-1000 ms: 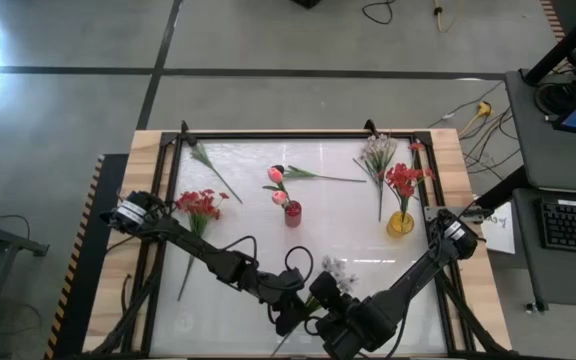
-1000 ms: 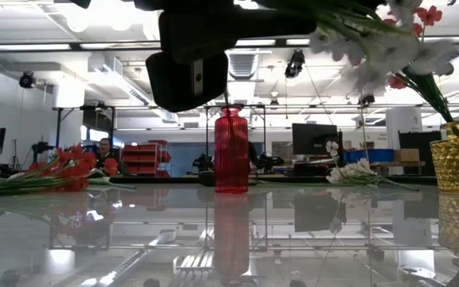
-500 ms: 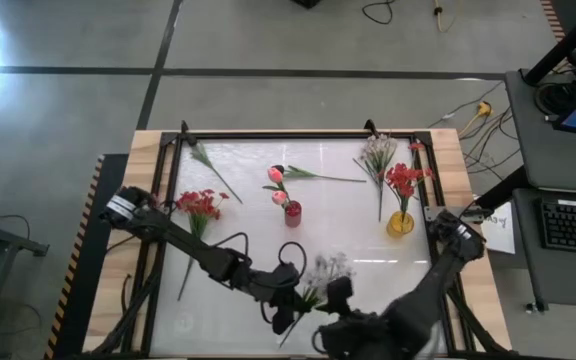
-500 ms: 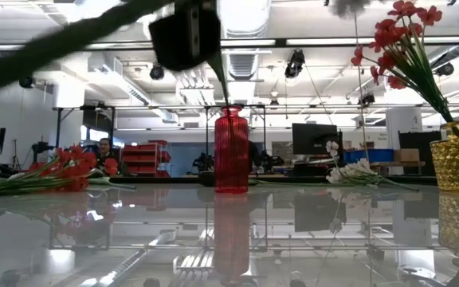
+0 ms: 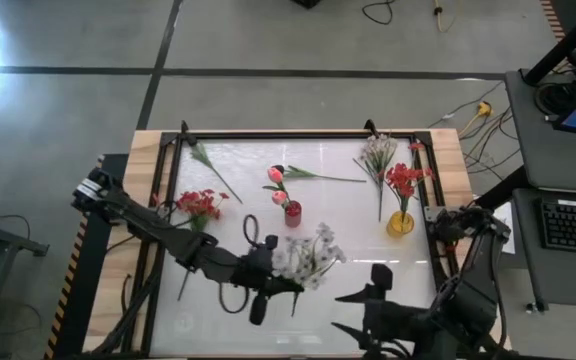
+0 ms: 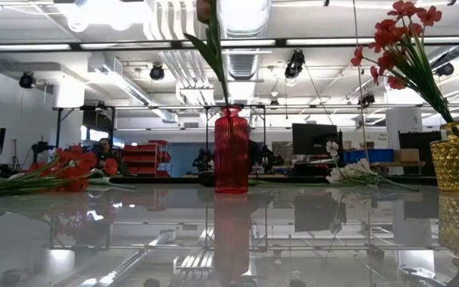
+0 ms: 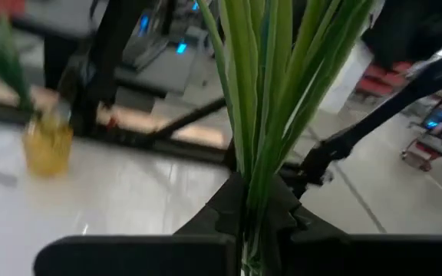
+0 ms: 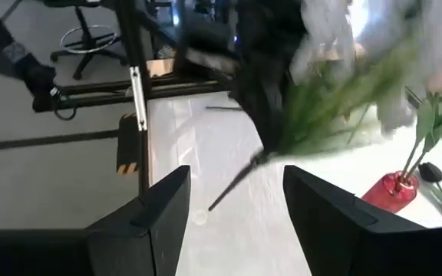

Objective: Sort flowers into vase by color
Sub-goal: Put the bottom white flowers into the red vase

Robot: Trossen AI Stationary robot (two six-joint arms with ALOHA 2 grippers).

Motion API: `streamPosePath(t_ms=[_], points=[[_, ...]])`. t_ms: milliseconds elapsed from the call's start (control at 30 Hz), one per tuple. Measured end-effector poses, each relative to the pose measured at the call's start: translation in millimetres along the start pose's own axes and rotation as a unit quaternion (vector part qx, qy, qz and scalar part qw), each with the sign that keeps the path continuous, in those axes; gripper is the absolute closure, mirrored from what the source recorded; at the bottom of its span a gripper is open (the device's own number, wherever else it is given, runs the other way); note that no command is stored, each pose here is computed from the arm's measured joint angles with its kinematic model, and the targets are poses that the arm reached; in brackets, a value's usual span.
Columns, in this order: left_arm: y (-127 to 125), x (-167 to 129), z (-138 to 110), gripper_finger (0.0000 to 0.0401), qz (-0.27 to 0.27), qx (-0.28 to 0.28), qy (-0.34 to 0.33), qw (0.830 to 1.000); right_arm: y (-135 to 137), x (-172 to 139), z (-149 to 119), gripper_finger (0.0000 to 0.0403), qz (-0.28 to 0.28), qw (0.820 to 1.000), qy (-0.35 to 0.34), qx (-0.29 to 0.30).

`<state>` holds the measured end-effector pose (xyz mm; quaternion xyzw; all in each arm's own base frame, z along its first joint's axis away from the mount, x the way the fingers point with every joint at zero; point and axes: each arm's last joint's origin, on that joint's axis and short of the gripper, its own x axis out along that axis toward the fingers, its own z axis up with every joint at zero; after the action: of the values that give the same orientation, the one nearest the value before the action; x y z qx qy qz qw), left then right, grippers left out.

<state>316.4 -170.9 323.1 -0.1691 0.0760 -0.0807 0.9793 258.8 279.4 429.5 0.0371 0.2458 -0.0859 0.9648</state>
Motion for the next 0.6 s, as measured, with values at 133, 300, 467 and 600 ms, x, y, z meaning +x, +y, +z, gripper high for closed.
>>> streamPosePath(t_ms=[133,300,467,600], points=[[-11.6,-10.3,14.9,0.0401,-0.032,0.027,-0.054,0.998,-5.4,10.3,5.5,0.0202,-0.017,0.999,-0.008,0.029],[-23.8,-15.6,18.0,0.0401,-0.057,0.042,-0.084,0.994,-8.1,29.4,16.5,0.0202,-0.020,0.997,-0.037,0.070],[-37.2,-19.9,18.6,0.0401,-0.082,0.062,-0.118,0.988,-8.7,37.4,32.3,0.0202,0.010,0.993,-0.067,0.099],[-41.7,-19.8,18.7,0.0401,-0.087,0.068,-0.141,0.984,-5.4,41.1,48.9,0.0202,0.074,0.987,-0.099,0.107]])
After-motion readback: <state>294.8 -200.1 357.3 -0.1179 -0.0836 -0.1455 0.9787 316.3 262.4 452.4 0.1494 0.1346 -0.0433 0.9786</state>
